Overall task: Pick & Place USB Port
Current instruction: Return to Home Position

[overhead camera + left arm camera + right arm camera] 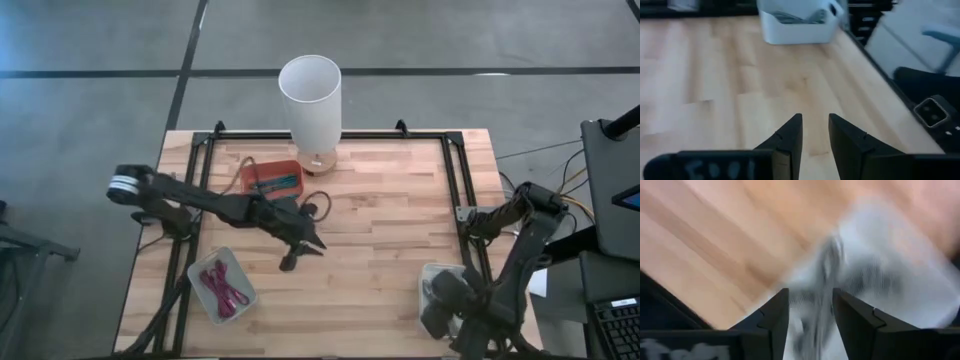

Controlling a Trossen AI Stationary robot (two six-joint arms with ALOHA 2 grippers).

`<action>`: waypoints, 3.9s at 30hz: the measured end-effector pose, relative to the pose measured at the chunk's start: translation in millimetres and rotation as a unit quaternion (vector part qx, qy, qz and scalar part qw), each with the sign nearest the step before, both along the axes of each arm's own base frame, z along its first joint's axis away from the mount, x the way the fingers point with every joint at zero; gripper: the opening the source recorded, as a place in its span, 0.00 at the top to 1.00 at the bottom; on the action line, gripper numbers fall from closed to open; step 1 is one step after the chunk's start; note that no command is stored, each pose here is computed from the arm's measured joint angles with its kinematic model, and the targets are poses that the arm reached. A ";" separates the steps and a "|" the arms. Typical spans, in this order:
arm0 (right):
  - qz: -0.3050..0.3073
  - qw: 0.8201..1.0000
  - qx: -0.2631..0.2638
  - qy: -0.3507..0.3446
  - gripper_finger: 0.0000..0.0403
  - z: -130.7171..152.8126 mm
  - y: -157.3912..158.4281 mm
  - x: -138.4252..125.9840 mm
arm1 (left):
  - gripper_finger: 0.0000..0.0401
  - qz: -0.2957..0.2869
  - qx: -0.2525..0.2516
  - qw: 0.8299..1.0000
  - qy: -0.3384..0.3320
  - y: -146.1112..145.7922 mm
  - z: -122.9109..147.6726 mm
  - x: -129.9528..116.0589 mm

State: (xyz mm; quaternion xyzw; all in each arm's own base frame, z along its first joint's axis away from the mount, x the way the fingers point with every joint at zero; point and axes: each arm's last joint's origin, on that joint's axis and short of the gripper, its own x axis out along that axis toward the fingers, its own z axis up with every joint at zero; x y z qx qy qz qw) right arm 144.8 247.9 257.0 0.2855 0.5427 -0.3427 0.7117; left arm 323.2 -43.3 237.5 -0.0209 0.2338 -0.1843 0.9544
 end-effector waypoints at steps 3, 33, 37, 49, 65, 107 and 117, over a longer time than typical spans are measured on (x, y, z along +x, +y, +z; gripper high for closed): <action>0.060 0.991 -0.066 -0.104 0.62 22.6 -12.1 0.9 | 0.76 0.052 0.038 0.998 -0.020 3.9 21.9 -18.1; 0.309 0.809 -0.213 -0.453 0.79 5.4 -183.8 -18.0 | 0.76 0.290 -0.017 0.944 -0.157 48.0 3.0 -147.2; 0.323 0.785 -0.215 -0.483 0.81 -8.0 -194.9 -21.4 | 0.76 0.303 -0.030 0.937 -0.173 52.1 -5.7 -148.7; 0.338 0.760 -0.223 -0.508 0.86 -46.9 -211.2 -34.6 | 0.76 0.319 -0.022 0.933 -0.163 59.0 -17.5 -151.6; 0.341 0.726 -0.237 -0.548 0.87 -76.9 -218.3 -49.0 | 0.76 0.329 -0.059 0.923 -0.192 59.8 -52.8 -164.3; 0.375 0.687 -0.282 -0.555 0.87 -84.4 -221.5 -52.8 | 0.76 0.271 -0.036 0.917 -0.290 55.6 -57.6 -193.1; 0.380 0.684 -0.287 -0.552 0.87 -84.5 -221.5 -52.8 | 0.76 0.275 -0.027 0.924 -0.265 54.3 -61.2 -212.6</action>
